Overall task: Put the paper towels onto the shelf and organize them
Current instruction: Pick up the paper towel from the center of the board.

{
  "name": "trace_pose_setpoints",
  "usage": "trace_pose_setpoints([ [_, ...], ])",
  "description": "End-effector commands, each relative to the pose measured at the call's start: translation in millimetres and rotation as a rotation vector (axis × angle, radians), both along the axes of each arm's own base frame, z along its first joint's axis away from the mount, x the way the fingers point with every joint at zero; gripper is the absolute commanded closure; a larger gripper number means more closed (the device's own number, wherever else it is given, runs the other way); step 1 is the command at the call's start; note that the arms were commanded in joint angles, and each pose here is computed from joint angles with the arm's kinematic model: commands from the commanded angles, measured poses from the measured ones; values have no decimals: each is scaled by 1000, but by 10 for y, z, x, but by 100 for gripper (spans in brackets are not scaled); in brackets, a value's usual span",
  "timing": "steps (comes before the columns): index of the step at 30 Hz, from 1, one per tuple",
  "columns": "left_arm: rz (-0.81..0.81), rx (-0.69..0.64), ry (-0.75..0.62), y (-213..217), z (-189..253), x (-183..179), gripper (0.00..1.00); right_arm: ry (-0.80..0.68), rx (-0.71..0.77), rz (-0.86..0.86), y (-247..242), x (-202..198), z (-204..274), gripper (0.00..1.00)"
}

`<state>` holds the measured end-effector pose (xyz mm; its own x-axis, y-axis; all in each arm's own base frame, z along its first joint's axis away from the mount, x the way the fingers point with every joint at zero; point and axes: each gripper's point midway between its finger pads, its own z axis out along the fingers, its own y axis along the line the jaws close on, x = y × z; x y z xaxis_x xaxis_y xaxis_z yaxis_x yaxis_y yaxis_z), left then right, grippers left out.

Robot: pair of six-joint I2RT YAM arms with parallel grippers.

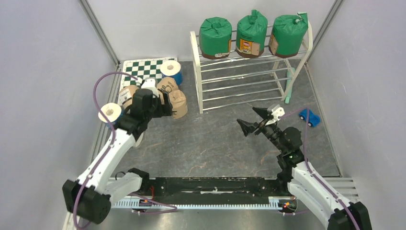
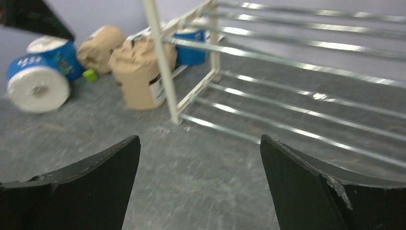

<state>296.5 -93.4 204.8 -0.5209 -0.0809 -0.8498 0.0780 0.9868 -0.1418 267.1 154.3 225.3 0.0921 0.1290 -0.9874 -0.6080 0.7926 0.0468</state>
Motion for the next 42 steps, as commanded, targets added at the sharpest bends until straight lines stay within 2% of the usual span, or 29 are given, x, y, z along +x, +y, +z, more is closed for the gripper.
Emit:
trace_pose_setpoints([
  [1,-7,-133,57,-117,88,258,14,-40,6,133,263,-208,-62,2],
  [6,-14,-137,146,-132,-56,556,17,-70,-43,193,378,-336,-159,2],
  [11,-6,-42,240,-67,-305,785,18,-85,-40,203,385,-384,-145,2],
  [16,-18,-9,325,-93,-565,918,19,-86,-35,218,403,-416,-159,2],
  [24,18,56,429,-18,-937,1068,29,-93,-32,233,425,-439,-146,2],
  [29,-1,56,473,-47,-1080,1041,39,-90,-39,238,433,-443,-161,2],
  [33,-20,65,457,-33,-980,962,56,-90,-41,244,443,-448,-154,2],
  [36,-45,103,444,-3,-837,826,67,-90,-43,245,444,-454,-152,2],
  [42,-95,207,412,-34,-631,383,82,-91,-49,286,505,-498,-134,2],
])
